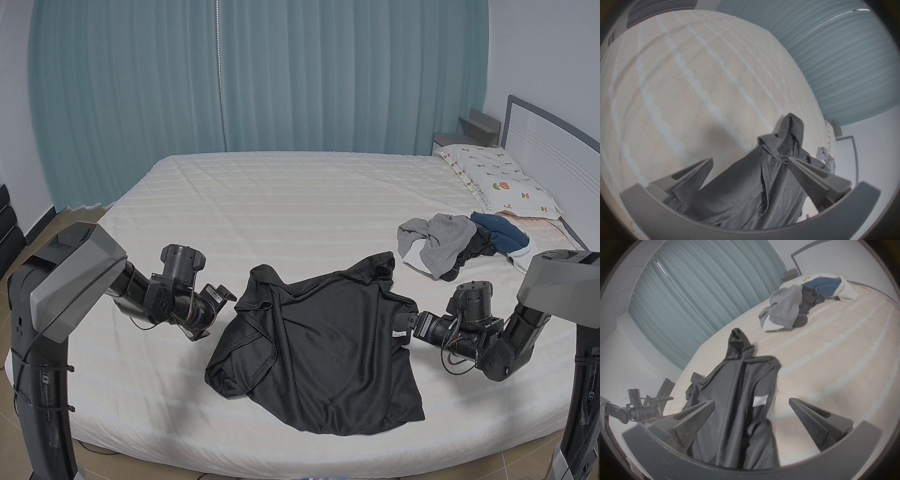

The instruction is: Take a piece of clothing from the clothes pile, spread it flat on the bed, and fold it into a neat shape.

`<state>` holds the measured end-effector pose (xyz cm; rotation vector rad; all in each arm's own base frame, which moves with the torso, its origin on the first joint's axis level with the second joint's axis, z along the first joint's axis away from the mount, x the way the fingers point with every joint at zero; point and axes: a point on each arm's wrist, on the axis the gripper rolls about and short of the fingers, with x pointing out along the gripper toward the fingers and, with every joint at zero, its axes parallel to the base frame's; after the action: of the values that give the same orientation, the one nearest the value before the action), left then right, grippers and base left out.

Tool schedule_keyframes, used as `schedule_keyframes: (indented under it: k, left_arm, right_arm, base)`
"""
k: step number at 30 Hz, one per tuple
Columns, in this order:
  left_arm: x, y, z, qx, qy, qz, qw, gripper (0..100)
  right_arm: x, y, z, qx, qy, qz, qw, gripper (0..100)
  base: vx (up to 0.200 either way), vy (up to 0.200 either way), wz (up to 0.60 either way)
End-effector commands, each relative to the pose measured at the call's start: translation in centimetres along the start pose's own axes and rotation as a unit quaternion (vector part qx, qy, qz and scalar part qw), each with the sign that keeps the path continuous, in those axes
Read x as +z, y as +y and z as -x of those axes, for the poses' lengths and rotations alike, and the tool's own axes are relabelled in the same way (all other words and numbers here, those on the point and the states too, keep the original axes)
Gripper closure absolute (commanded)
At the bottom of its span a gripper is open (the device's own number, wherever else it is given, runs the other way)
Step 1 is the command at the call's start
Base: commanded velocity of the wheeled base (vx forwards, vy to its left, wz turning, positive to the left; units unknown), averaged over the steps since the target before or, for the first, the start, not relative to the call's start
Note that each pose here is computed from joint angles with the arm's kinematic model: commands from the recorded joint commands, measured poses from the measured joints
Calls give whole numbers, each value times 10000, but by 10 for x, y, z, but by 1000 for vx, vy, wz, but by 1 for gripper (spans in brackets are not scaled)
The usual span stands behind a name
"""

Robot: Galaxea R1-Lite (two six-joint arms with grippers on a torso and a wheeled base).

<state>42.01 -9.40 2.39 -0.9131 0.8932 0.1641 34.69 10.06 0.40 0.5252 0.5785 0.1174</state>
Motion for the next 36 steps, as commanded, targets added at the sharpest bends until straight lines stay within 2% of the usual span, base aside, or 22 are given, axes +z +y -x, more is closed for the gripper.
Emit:
schedule_keyframes:
  k: [1, 3, 9, 10, 18, 21, 25, 34, 35, 36]
  left_arm:
    - [-32, 30, 44, -697, -87, -148, 9974, 0]
    - [-39, 36, 45, -677, -41, -203, 9975, 0]
    - [-46, 44, 44, -494, 20, -369, 9981, 0]
    - [-54, 46, 44, -446, 112, -423, 9980, 0]
    - [-69, 43, 38, -298, 30, -581, 9979, 0]
    - [-70, 43, 35, -226, -17, -617, 9978, 0]
    - [-73, 47, 36, -118, -7, -885, 9960, 0]
    - [-77, 53, 32, 81, 35, -1035, 9946, 0]
    - [-77, 55, 32, 107, 38, -1166, 9931, 100]
    - [-77, 56, 31, 132, 42, -1208, 9926, 100]
  right_arm:
    - [-27, 3, 54, 636, 595, -256, 9959, 0]
    - [-36, 4, 54, 645, 739, -419, 9943, 0]
    - [-41, 2, 52, 565, 783, -418, 9945, 0]
    - [-39, 3, 53, 562, 741, -424, 9948, 0]
    - [-39, 3, 52, 563, 740, -405, 9948, 0]
    - [-40, 3, 52, 568, 754, -397, 9947, 0]
    - [-39, 4, 53, 583, 736, -389, 9948, 0]
    - [-39, 4, 54, 584, 724, -358, 9950, 0]
    - [-38, 4, 54, 570, 696, -308, 9955, 0]
    - [-38, 4, 54, 543, 681, -277, 9958, 0]
  base:
    - [-200, 0, 0]
    - [-200, 0, 0]
    - [-33, 0, 0]
    - [0, 0, 0]
    - [0, 0, 0]
    - [0, 0, 0]
    - [0, 0, 0]
    - [0, 0, 0]
    - [0, 0, 0]
    - [0, 0, 0]
